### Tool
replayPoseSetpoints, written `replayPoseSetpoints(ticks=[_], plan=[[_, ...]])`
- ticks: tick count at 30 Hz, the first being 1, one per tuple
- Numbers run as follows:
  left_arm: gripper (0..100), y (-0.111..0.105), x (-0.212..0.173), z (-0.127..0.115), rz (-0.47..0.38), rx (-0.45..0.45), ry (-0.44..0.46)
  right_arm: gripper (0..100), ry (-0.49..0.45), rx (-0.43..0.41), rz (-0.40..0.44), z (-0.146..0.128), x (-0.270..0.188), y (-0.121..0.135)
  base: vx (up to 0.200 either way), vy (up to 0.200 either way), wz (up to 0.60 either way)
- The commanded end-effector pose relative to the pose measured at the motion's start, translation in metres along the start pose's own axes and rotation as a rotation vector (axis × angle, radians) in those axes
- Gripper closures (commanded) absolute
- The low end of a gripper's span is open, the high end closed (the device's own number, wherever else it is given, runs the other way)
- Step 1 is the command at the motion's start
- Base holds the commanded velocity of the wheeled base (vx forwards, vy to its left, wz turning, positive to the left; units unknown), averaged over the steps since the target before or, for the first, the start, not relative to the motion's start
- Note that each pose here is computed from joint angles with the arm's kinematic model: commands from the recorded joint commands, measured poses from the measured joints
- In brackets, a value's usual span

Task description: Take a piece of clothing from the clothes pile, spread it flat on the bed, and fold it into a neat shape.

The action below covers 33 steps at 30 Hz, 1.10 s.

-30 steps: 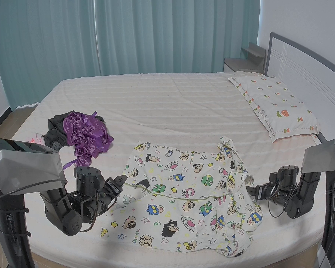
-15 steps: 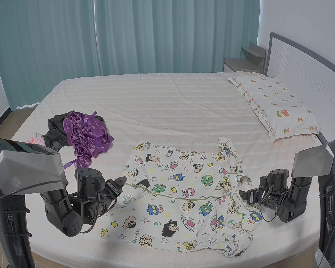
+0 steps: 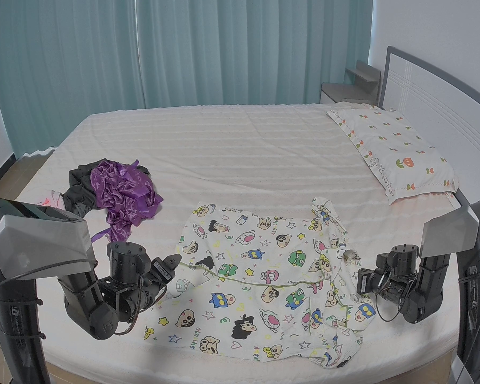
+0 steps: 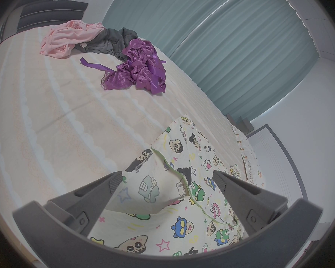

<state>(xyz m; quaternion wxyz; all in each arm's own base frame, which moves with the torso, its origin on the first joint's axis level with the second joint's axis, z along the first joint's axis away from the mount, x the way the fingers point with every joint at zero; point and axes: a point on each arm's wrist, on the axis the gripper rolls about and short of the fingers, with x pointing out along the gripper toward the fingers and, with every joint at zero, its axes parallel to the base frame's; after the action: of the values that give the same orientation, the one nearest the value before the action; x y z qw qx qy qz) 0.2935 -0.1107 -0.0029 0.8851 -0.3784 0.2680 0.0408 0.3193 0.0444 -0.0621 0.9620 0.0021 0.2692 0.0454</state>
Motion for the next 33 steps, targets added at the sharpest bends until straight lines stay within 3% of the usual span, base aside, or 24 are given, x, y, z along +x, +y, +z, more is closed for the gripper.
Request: replayPoseSetpoints(ticks=[1,18,20,24,28,29,33], plan=[[0,0.001,-0.001,-0.001,0.007,0.001,0.002,100,-0.010,0.013,-0.024,0.004,-0.003,-0.008,0.000,0.000,0.00],[0,0.002,-0.001,-0.001,0.014,0.003,-0.008,100,-0.074,0.092,-0.178,0.025,-0.004,-0.067,0.000,0.000,0.00],[0,0.002,-0.001,-0.001,0.015,0.003,-0.007,100,-0.060,0.097,-0.168,0.024,-0.004,-0.068,0.000,0.000,0.00],[0,0.002,-0.001,-0.001,0.016,0.003,-0.006,100,-0.018,0.114,-0.015,0.017,-0.011,-0.061,0.000,0.000,0.00],[0,0.003,0.000,-0.002,0.020,0.004,-0.003,100,-0.007,0.153,0.047,0.016,-0.018,-0.056,0.000,0.000,0.00],[0,0.003,0.000,-0.002,0.020,0.004,-0.003,0,-0.002,0.165,0.063,0.016,-0.019,-0.054,0.000,0.000,0.00],[0,0.004,0.001,-0.002,0.022,0.005,-0.002,0,0.015,0.211,0.134,0.015,-0.023,-0.046,0.000,0.000,0.00]])
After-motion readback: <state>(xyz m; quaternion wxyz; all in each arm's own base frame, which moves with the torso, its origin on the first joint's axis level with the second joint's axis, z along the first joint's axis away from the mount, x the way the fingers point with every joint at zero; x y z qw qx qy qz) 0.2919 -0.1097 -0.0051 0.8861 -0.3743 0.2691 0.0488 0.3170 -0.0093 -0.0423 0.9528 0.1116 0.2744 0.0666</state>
